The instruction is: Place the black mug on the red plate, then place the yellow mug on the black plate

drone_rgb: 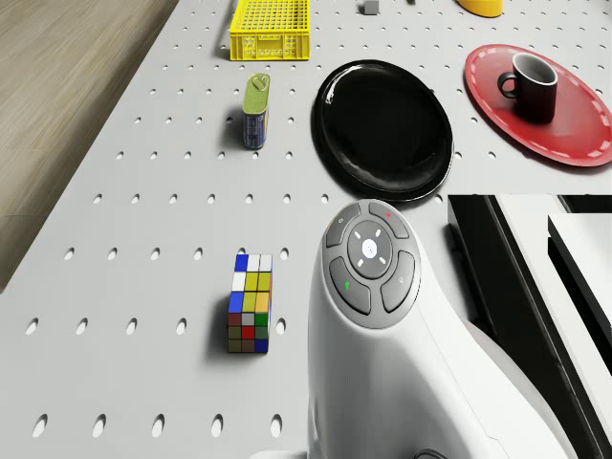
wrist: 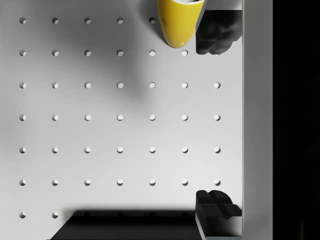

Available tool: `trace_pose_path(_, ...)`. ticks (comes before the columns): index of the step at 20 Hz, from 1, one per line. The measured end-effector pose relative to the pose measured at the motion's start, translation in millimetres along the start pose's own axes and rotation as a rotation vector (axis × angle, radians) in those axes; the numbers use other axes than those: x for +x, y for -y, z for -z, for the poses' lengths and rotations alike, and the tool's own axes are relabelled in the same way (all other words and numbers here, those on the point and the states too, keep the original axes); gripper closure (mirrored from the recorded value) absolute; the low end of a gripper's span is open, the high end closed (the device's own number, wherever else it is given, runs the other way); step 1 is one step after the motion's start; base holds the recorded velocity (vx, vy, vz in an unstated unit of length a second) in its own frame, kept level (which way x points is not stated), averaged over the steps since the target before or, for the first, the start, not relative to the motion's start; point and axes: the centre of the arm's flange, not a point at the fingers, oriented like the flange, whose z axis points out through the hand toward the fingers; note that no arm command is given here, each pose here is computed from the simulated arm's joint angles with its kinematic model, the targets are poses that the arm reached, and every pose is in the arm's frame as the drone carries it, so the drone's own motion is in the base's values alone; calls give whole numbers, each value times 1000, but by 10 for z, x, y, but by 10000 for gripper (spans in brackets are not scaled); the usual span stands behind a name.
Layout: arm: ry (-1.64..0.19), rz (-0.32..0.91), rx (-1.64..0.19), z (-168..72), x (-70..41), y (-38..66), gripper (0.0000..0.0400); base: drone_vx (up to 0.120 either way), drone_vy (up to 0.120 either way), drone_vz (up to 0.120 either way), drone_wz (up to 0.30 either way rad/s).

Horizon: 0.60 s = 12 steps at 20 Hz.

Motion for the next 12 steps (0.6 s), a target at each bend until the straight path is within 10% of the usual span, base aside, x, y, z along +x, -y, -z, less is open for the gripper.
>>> trace_pose_path(5, 0, 0, 0, 0, 0, 0, 0, 0, 120, -8, 0)
trace_pose_path(12, 0, 0, 0, 0, 0, 0, 0, 0, 120, -114, 0)
